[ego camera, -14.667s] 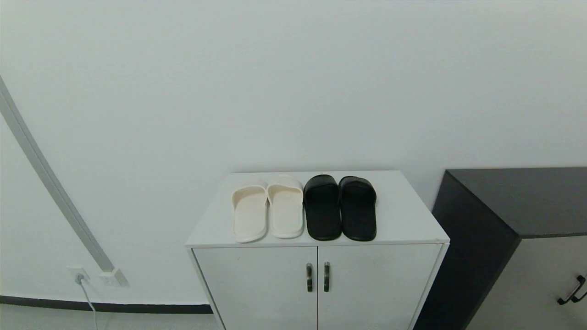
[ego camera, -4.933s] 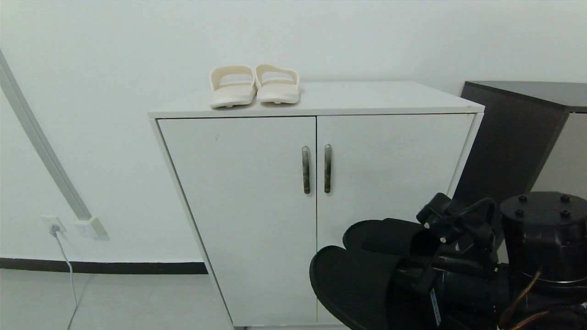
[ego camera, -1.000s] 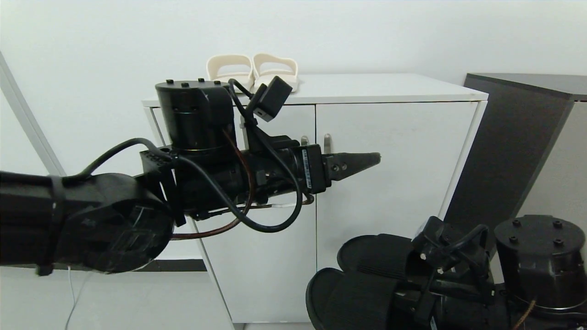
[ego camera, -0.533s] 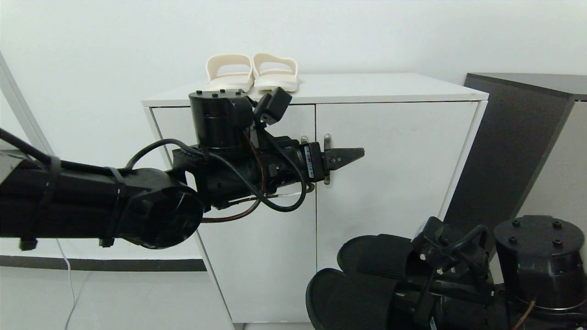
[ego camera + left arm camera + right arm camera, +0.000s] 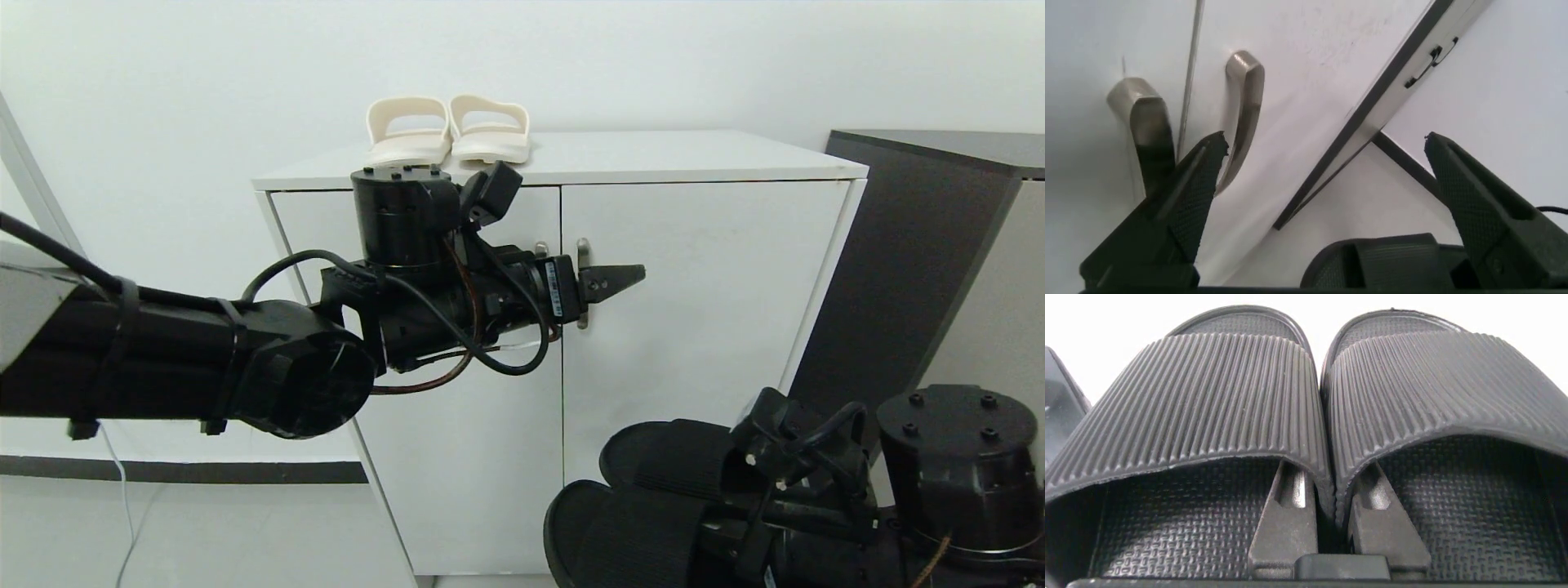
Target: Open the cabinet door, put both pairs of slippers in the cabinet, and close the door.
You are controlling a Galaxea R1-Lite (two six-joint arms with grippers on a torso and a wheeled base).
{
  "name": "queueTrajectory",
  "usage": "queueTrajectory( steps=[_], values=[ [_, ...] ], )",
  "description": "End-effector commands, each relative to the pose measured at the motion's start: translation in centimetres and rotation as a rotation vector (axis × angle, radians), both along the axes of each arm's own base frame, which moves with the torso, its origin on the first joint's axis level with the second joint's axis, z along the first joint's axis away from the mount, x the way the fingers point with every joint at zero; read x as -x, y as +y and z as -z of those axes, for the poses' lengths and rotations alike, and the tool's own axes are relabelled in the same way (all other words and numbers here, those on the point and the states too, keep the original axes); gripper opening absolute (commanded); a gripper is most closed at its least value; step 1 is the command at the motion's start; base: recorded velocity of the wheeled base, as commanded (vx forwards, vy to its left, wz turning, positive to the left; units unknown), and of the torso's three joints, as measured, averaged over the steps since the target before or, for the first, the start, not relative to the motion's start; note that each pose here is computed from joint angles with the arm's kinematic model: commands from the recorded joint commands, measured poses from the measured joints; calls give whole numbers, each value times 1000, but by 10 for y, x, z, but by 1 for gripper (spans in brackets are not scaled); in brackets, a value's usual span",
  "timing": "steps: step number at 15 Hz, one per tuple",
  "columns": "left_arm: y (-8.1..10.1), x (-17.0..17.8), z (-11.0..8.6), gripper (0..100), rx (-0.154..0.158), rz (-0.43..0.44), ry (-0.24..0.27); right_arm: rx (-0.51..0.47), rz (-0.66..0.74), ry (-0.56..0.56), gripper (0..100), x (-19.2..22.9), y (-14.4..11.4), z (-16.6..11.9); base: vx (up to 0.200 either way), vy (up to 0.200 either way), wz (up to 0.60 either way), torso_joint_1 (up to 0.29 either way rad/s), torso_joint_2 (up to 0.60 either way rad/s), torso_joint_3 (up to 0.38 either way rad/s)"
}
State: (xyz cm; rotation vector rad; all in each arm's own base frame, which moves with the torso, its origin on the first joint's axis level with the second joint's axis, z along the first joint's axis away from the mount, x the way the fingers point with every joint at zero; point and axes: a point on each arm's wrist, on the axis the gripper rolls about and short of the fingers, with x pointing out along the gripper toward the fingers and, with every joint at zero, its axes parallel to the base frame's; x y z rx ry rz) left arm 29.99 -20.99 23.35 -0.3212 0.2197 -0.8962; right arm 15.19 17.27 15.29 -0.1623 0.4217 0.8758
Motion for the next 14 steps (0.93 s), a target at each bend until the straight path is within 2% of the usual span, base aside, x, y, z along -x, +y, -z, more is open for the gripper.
queueTrajectory(
  steps=[1,10,11,14],
  values=[
    [1,2,0,100,-2,-1,0,1,-1,0,0,0,0,0,0,0,0,0,0,0],
    [-10,-11,6,100,-2,10,4,5,-4,4,0,1,0,2,0,0,0,0,0,0],
    [-10,-11,7,0,-3,11,5,5,-10,5,0,2,1,2,0,0,0,0,0,0],
    [-10,-10,7,0,-2,13,9,5,-26,10,0,4,2,2,0,0,0,0,0,0]
  ],
)
